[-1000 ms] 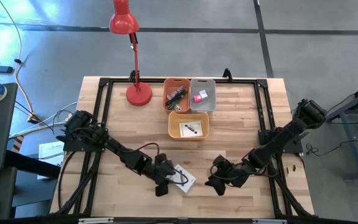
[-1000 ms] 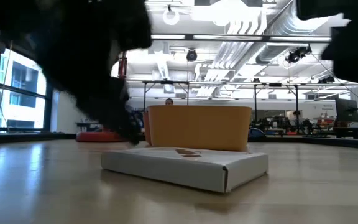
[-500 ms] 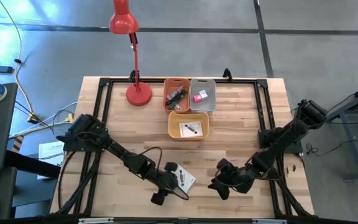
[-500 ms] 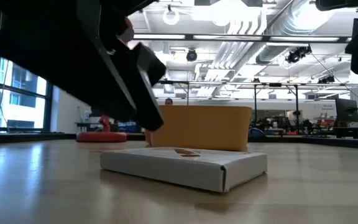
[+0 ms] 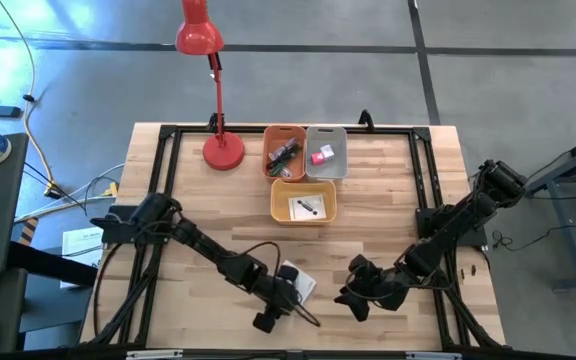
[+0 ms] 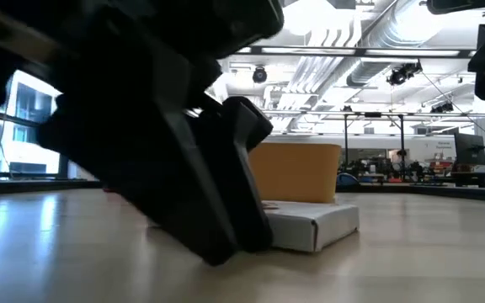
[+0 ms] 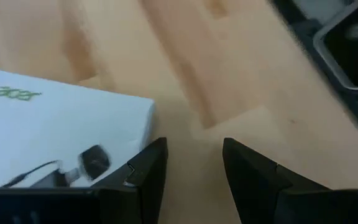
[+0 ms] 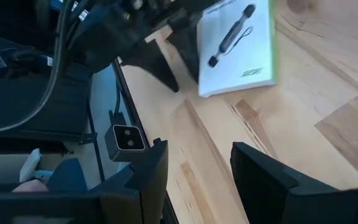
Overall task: Pick and place items into bin
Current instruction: Put the card reader box into the yellow bin
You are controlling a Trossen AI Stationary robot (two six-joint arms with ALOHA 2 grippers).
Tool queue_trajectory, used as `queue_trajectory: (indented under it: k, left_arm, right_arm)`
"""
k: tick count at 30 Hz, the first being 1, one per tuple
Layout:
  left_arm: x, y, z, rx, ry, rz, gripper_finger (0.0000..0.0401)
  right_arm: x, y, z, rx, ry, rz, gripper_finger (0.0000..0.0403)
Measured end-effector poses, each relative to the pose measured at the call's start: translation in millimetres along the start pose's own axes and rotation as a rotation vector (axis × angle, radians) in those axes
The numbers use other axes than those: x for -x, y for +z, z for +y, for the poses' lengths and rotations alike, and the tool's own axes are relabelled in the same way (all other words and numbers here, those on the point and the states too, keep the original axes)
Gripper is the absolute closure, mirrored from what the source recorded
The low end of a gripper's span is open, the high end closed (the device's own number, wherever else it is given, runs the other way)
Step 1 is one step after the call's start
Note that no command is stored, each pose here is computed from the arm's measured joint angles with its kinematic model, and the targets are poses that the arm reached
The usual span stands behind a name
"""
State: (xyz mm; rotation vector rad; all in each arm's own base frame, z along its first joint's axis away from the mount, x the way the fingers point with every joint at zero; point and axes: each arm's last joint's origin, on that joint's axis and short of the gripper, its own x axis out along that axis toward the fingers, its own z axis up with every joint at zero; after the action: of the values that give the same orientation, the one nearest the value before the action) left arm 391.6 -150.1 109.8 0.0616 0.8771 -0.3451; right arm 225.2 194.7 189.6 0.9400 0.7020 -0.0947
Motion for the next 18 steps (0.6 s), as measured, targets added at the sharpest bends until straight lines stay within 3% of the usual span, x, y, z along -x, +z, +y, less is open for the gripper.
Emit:
queue_trajectory:
  k: [12,18]
  left_arm:
    - [4.8,6.8,52.3,0.173,0.157,-0.028,0.0252]
    - [18.1,32.5,61.5,0.115,0.141,-0.103,0.0252]
  right_arm:
    - [0.0,-0.3,-0.2,0.0,-0.002,0.005,0.0238]
    - [0.2,-1.0,-4.8,-0.007,-0.048,0.007,0.0238]
